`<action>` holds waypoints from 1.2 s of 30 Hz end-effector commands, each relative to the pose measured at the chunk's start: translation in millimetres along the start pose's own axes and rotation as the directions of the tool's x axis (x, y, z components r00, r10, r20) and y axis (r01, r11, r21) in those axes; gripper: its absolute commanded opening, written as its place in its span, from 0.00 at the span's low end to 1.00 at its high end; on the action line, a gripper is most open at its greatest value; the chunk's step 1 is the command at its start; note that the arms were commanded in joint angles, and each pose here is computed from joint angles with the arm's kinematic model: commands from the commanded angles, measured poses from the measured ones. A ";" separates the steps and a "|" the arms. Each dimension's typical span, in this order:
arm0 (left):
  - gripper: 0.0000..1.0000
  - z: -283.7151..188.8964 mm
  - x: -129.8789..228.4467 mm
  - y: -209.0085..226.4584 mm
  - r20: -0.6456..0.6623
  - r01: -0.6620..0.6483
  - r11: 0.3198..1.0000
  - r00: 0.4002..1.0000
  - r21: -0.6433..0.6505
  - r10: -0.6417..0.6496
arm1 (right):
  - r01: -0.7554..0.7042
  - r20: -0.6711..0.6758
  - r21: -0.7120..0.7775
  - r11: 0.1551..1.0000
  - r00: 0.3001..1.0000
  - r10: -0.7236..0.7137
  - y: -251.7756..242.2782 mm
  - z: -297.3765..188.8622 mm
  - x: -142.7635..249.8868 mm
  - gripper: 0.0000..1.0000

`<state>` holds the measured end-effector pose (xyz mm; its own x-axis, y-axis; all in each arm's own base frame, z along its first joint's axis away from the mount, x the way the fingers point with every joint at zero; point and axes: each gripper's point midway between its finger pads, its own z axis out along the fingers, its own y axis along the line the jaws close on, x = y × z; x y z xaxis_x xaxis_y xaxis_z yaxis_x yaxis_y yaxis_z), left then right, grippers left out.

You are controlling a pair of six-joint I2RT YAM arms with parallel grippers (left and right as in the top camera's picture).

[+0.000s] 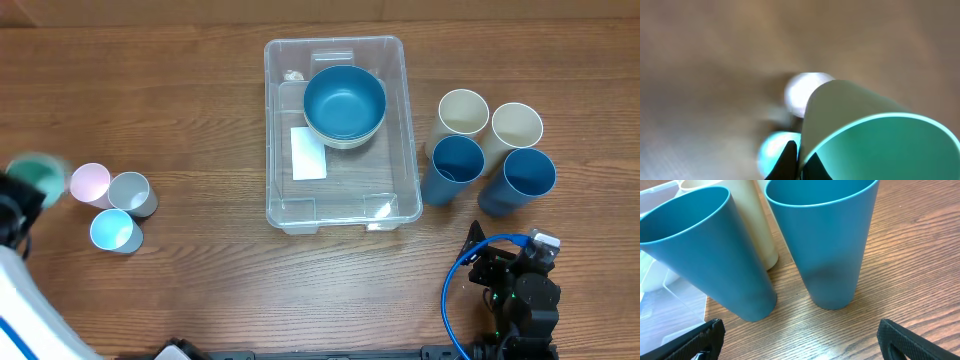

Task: Pack container
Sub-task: 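Carry the mint cup into the bin beside the bowls and release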

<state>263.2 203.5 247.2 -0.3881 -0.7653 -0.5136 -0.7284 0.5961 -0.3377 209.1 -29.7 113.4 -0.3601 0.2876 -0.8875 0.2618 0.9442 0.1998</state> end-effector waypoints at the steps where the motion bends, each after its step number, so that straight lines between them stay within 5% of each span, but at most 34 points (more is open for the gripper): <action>1: 0.04 -47.3 19.3 -110.8 0.059 -0.277 0.918 0.961 0.283 0.272 | -0.006 -0.008 0.011 1.000 1.000 0.006 -3.0 2.2 5.5 1.00; 9: 0.04 -56.4 125.4 -253.7 0.071 -0.604 0.628 0.746 0.491 0.662 | -0.006 -0.008 0.011 1.000 1.000 0.006 -3.0 2.2 5.5 1.00; 16: 0.04 11.7 260.8 -315.1 -0.072 -0.734 0.334 0.364 0.591 0.929 | -0.006 -0.008 0.011 1.000 1.000 0.006 -3.0 2.2 5.5 1.00; 21: 0.04 62.4 291.3 -305.9 -0.197 -0.757 0.368 0.311 0.540 0.930 | -0.006 -0.008 0.011 1.000 1.000 0.006 -3.0 2.2 5.5 1.00; 36: 0.11 104.5 289.3 -285.6 -0.303 -0.805 0.442 0.340 0.396 0.890 | -0.006 -0.008 0.011 1.000 1.000 0.006 -3.0 2.2 5.5 1.00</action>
<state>408.7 -166.1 108.4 -0.9505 0.2229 -0.2165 0.2434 0.9672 -0.0731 209.1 -29.7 113.4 -0.3601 0.2876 -0.8875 0.2618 0.9442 0.1998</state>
